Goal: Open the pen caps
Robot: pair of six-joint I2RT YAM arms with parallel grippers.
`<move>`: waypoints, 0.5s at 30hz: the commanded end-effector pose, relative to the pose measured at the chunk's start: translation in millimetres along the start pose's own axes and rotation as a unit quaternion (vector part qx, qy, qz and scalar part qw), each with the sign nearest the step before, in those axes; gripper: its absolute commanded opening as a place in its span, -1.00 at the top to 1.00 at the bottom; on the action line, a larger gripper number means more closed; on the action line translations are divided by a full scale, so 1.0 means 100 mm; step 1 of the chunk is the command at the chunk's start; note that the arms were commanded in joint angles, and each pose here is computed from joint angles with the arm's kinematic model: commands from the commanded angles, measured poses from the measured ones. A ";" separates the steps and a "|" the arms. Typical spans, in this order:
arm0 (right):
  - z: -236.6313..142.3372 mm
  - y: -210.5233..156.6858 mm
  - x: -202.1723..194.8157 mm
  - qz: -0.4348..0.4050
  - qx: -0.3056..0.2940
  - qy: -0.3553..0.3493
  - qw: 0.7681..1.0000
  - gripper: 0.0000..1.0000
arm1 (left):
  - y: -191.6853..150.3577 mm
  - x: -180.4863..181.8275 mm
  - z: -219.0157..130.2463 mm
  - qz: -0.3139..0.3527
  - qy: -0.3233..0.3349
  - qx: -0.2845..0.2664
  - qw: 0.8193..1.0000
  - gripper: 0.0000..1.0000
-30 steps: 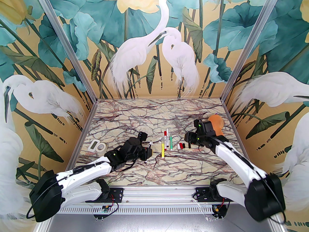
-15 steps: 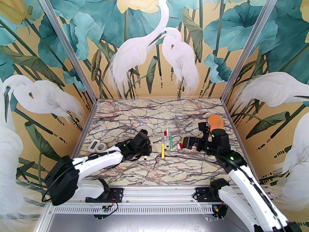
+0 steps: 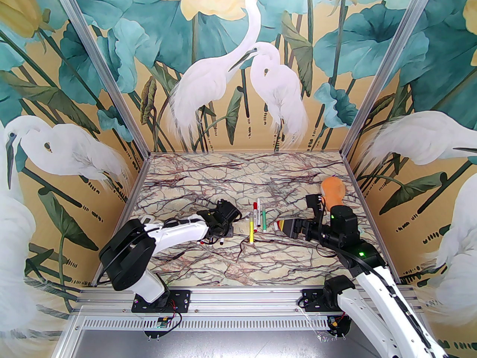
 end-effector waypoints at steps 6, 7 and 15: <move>0.02 -0.01 -0.02 -0.003 0.006 0.001 1.000 -0.99 | 0.03 0.06 0.15 -0.002 0.053 -0.006 0.999 0.81; 0.03 0.00 -0.02 -0.001 0.006 0.001 1.000 -0.99 | 0.03 0.06 0.16 -0.002 0.054 -0.005 0.999 0.78; 0.04 0.00 -0.04 0.004 0.007 -0.004 1.000 -0.99 | 0.03 0.07 0.22 -0.001 0.062 -0.008 0.998 0.64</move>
Point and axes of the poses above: each hand's point on the last joint's axis, 136 mm out from that joint toward the fingers, its own z axis out along the fingers, its own x axis along the line the jaws close on, y = z × x, the point moved 9 cm from there along -z, back along the fingers, and after that the axes turned 2 degrees about -z, right-handed, at the moved point
